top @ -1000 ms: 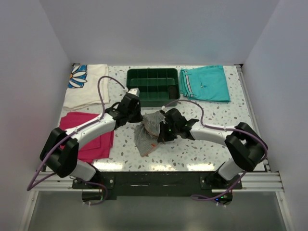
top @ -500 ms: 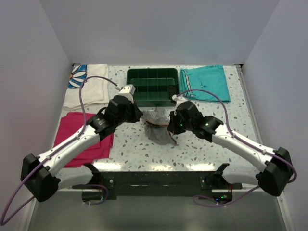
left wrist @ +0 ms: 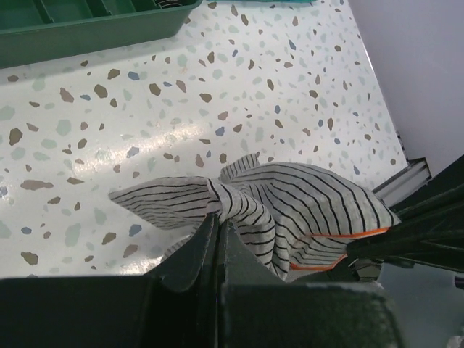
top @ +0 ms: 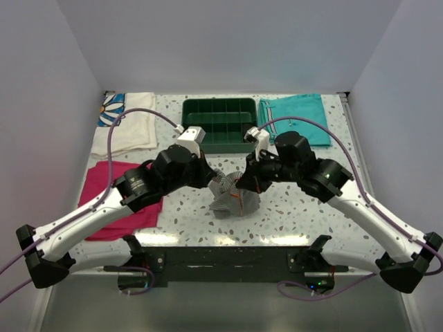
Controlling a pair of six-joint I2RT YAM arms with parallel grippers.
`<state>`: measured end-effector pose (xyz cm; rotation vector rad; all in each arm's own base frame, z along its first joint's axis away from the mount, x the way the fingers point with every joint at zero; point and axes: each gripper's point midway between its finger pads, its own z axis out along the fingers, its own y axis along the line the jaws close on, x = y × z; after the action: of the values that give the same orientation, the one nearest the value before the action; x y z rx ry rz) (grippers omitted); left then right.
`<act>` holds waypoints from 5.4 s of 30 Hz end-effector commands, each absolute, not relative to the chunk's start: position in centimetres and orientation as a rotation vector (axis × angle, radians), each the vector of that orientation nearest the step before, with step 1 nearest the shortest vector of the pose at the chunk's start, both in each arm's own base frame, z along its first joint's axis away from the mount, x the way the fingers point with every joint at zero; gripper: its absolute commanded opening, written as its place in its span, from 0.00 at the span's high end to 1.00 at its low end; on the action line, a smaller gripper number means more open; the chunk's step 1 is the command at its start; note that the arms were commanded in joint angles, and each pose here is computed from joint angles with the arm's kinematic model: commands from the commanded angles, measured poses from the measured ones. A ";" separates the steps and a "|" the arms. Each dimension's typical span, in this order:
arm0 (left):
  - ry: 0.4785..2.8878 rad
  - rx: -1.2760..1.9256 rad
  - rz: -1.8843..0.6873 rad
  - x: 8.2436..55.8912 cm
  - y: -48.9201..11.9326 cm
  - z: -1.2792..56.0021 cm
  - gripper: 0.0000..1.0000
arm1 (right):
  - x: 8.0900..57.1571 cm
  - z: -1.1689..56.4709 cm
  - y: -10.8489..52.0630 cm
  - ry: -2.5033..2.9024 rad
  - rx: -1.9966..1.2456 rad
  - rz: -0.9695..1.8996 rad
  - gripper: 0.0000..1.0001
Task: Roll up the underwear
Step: Flatten out the underwear at the center of the board.
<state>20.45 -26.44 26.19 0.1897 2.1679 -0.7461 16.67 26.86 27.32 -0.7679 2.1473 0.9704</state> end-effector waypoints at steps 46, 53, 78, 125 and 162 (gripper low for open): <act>2.372 -0.013 -0.416 34.1 -26.6 11.7 1.00 | 19.8 6.0 18.6 2.776 0.203 0.683 0.38; 2.373 -0.015 -0.422 33.9 -26.2 11.5 1.00 | 19.2 4.3 18.7 2.798 0.296 0.705 0.48; 2.364 0.008 -0.449 33.8 -26.4 12.2 1.00 | 18.9 0.8 17.5 2.832 0.447 0.593 0.73; 2.162 0.025 -0.879 16.8 -23.2 31.2 1.00 | 12.7 35.5 21.2 2.033 -0.593 1.237 1.00; 2.322 -0.267 -0.554 34.8 -21.7 12.0 1.00 | 34.5 9.8 15.1 2.619 -0.093 0.108 1.00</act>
<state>31.56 -21.26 9.63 -0.2724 2.4190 -0.4737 31.10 15.74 8.93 -0.1330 2.7016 0.2001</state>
